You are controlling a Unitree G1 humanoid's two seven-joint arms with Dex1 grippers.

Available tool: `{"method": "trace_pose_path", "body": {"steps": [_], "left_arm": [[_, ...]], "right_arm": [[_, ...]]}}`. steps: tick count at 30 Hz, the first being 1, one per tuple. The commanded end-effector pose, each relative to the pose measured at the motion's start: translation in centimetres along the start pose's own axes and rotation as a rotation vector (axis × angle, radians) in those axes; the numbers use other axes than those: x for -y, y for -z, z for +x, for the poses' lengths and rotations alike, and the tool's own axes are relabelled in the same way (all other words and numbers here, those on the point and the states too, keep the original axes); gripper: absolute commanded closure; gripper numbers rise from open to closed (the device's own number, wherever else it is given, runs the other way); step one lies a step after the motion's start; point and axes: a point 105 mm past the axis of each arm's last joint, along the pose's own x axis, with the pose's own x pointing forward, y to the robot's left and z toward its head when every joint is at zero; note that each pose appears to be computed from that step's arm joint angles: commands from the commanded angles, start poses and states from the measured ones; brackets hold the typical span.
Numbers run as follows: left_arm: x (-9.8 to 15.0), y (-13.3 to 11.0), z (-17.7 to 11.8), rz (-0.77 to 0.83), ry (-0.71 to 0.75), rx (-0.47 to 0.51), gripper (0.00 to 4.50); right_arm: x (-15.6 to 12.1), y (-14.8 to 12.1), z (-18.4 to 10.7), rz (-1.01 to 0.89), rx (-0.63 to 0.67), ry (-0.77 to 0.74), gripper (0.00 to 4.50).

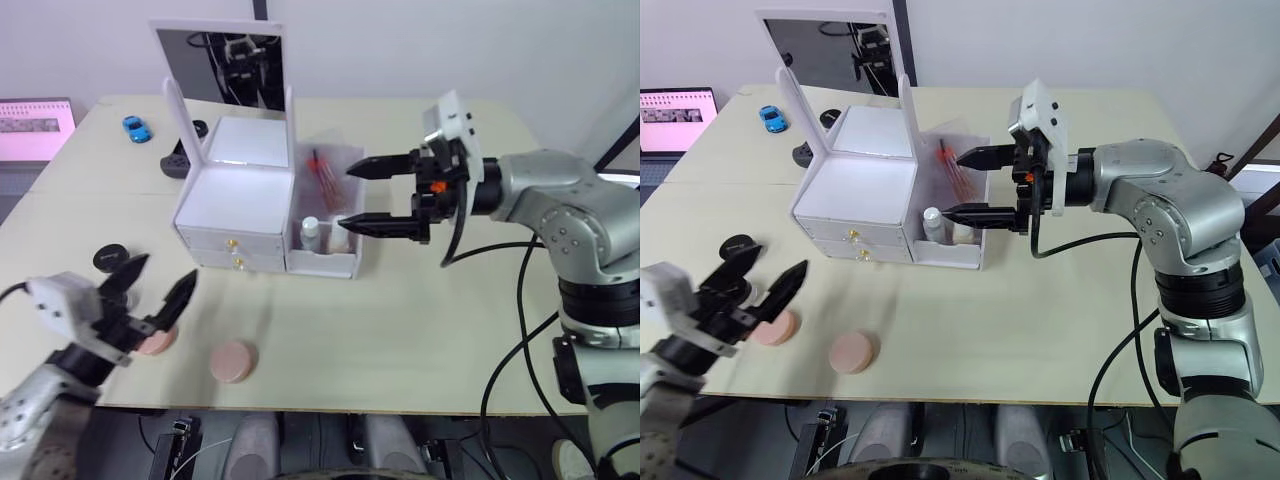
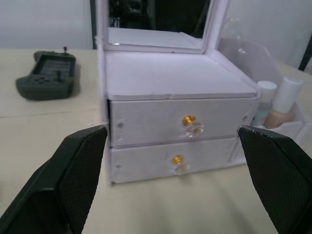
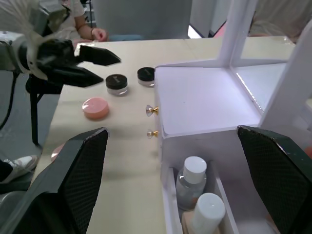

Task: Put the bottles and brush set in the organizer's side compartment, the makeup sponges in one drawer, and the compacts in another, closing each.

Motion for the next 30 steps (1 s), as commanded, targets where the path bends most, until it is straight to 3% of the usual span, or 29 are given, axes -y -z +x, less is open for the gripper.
{"method": "trace_pose_path", "body": {"steps": [1, 7, 21, 24, 30], "left_arm": [[1.1, -0.2, 1.2, 0.036, -0.056, 0.04, 0.02], [1.9, 0.7, 2.4, 0.043, -0.095, 0.04, 0.02], [2.7, 2.2, 6.3, 0.021, -0.091, 0.04, 0.02], [2.8, 2.5, 6.4, 0.023, -0.099, 0.037, 0.92], [3.3, 2.9, 6.2, 0.046, -0.098, 0.021, 3.96]], "right_arm": [[0.8, -1.3, -1.2, -0.072, -0.014, 0.089, 0.04], [0.4, -0.3, -2.4, -0.007, -0.083, 0.091, 0.04], [-0.2, -0.6, -2.3, 0.007, -0.084, 0.162, 0.04], [-0.3, -0.8, -2.3, 0.008, -0.084, 0.17, 0.0], [-0.2, -1.4, -2.1, 0.007, -0.075, 0.178, 0.0]]}}
